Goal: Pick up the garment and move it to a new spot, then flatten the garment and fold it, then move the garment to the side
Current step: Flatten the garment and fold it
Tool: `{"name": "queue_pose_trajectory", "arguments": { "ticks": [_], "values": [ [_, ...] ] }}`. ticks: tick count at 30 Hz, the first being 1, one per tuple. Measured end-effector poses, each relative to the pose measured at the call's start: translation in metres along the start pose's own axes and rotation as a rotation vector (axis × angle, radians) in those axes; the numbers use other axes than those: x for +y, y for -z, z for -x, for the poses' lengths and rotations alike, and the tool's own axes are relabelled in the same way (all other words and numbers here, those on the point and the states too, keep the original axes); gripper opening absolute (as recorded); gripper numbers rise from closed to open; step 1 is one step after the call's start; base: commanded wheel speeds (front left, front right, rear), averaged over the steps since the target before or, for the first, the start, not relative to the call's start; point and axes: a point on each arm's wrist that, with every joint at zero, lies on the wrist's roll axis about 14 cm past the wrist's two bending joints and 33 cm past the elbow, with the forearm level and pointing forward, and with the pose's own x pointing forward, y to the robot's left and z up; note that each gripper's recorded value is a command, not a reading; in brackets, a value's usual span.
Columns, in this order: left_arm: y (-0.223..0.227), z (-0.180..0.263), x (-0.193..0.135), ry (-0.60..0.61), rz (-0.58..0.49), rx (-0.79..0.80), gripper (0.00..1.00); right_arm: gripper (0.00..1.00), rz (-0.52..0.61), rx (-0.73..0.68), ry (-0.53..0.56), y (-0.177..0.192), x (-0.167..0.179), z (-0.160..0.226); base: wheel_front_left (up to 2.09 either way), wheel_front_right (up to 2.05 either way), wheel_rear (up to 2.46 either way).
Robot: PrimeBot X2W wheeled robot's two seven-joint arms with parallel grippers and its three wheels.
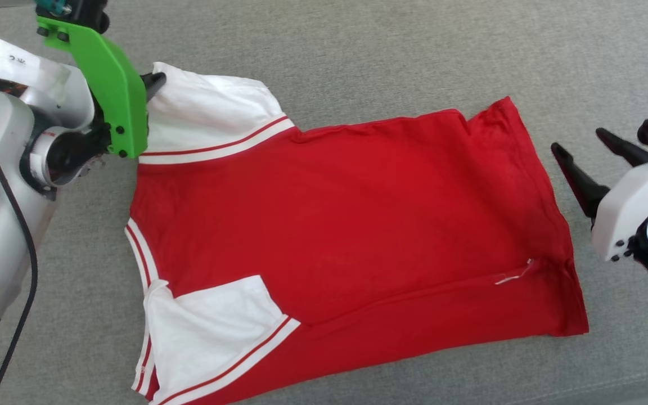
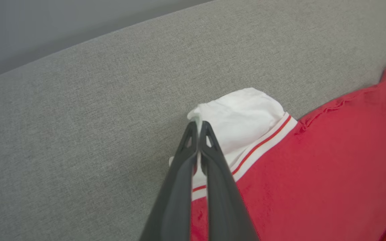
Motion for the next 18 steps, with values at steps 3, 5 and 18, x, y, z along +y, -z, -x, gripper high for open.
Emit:
{"name": "queue_pose_trajectory", "arguments": {
  "ticks": [3,5,18],
  "values": [
    [0.002,0.009,-0.011,0.025,-0.011,-0.023,0.0,1.0,-0.017,0.066,-0.046,-0.005,0.003,-0.019,0.0,0.0,0.0],
    [0.002,0.013,-0.015,0.036,-0.013,-0.039,0.0,1.0,-0.004,0.127,-0.079,-0.004,0.008,-0.032,0.0,0.0,0.0],
    [0.02,0.018,-0.012,0.043,-0.011,-0.03,0.0,1.0,0.095,0.395,-0.142,0.025,0.019,-0.095,0.0,0.0,0.0]
  ]
}}
